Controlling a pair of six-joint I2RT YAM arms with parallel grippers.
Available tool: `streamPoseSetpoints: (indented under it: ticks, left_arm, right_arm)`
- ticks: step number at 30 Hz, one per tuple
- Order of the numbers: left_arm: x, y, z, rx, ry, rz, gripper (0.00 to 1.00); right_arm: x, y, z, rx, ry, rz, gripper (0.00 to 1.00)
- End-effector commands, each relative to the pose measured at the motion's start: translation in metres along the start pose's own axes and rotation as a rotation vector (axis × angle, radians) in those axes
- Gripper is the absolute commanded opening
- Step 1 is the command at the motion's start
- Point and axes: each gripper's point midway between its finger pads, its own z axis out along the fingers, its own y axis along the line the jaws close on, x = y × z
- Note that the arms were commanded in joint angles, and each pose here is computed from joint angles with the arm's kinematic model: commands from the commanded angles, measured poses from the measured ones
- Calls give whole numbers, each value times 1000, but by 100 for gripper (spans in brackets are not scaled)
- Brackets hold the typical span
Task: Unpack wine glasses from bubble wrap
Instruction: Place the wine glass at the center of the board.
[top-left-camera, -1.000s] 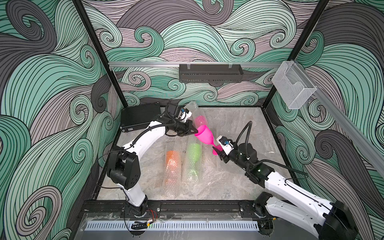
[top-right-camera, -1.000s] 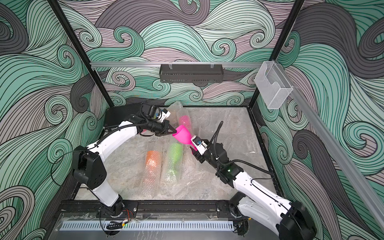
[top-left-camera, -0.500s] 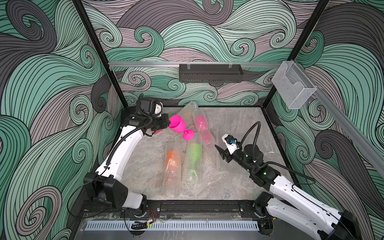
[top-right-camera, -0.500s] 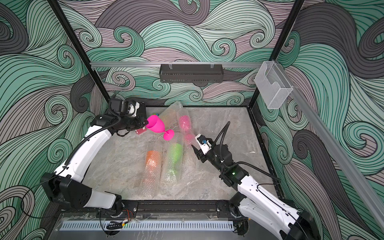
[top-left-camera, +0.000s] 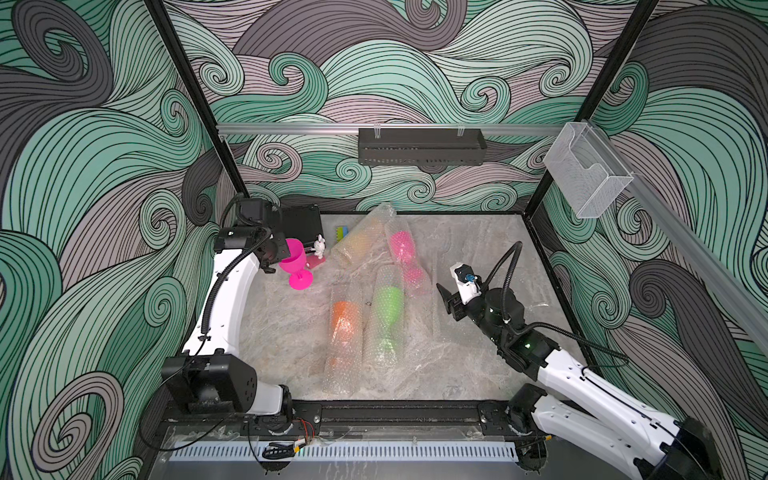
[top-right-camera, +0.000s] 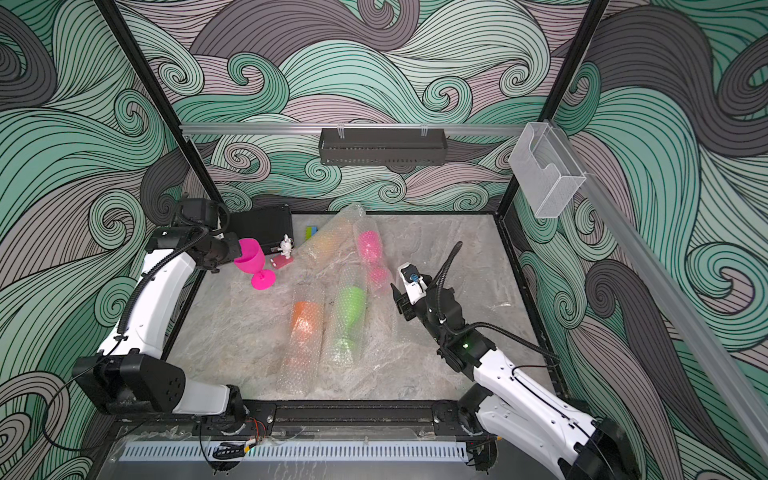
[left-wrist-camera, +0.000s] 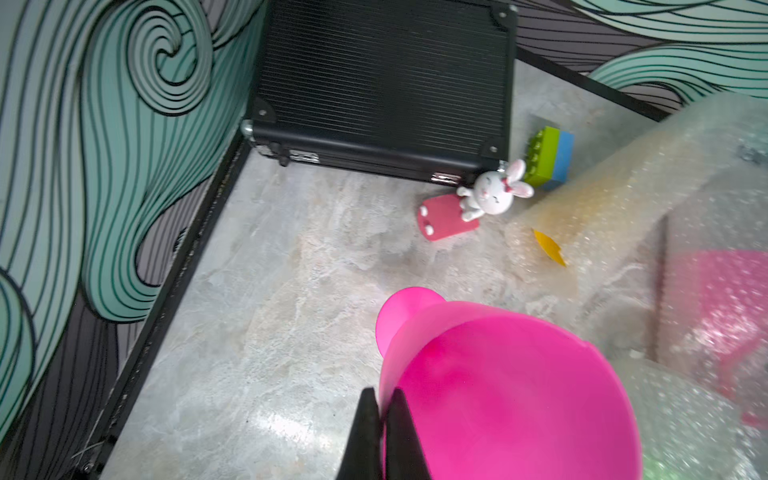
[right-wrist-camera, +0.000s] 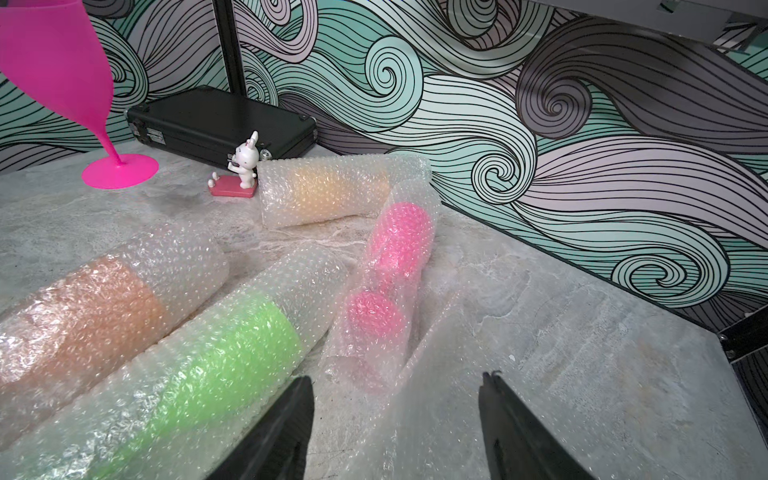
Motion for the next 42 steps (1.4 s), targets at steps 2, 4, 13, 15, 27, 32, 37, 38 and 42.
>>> streamPoseSetpoints:
  ticks: [2, 4, 13, 15, 27, 32, 37, 38, 42]
  left_arm:
    - [0, 21, 22, -95, 59, -7, 0]
    - [0, 22, 33, -81, 85, -39, 0]
    - [-10, 32, 62, -96, 89, -81, 0]
    - [-11, 37, 63, -102, 87, -90, 0]
    - [-5, 53, 85, -98, 149, -146, 0]
    - [-3, 52, 90, -81, 182, -162, 0]
    - [1, 51, 92, -77, 195, -161, 6]
    - [1, 51, 92, -78, 195, -160, 7]
    - [-1, 48, 89, -56, 188, -158, 13]
  right_arm:
    - [-9, -9, -1, 45, -18, 32, 67]
    - [-7, -14, -2, 70, -21, 41, 67]
    - [-2, -21, -7, 105, -24, 57, 67]
    - [0, -23, -8, 115, -24, 59, 67]
    - [1, -22, -5, 110, -17, 58, 67]
    - [2, -24, -5, 119, -14, 60, 67]
    - [2, -26, -6, 129, -15, 61, 67]
    - [3, -26, -6, 127, -14, 61, 67]
    - [3, -26, -5, 128, -12, 63, 67]
